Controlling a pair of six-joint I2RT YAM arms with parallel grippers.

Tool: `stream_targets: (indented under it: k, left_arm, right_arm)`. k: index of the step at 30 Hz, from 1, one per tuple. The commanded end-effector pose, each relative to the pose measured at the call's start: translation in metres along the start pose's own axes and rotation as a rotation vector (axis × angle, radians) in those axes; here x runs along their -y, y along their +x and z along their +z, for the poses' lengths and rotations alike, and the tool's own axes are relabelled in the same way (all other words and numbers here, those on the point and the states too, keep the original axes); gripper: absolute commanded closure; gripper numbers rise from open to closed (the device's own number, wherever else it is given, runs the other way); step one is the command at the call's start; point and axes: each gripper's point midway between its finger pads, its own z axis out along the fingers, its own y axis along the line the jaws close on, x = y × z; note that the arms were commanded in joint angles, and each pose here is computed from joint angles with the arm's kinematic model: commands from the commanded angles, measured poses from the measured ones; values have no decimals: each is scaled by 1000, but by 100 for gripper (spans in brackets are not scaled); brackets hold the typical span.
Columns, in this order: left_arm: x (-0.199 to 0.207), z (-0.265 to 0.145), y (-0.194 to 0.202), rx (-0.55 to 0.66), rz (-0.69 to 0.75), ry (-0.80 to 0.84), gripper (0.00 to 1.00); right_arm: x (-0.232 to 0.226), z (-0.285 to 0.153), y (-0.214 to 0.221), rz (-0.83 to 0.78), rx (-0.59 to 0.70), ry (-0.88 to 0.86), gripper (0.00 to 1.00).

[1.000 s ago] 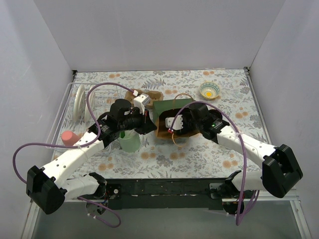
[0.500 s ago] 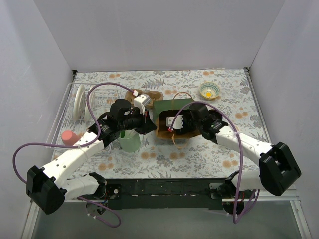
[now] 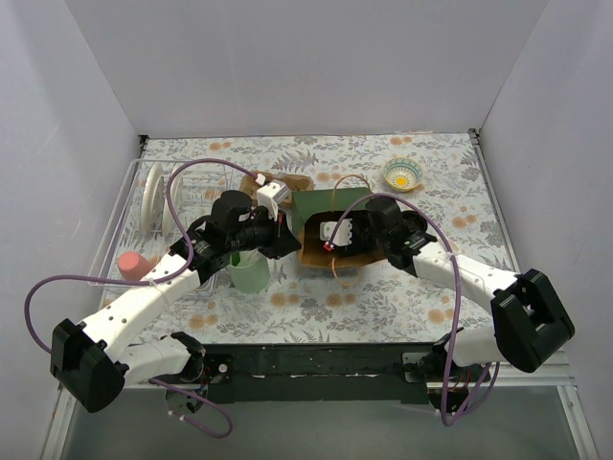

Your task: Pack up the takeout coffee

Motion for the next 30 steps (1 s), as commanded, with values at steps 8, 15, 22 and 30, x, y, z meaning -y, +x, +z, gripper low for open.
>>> stream_targets:
  k: [8,15,22,30]
  left_arm:
    - [5,-2,-6,20,17,16,100]
    - [3,0,-4,14,14,13,100]
    - [4,1,-6,15,12,18,100]
    - [7,1,-8,23,6,29,100]
  right_arm:
    - [0,4,2,-7,32,50,83]
    - [7,1,-1,1,58,96,82]
    - [6,7,6,21,47,95,78]
    - [-1,13,9,22,35,62,74]
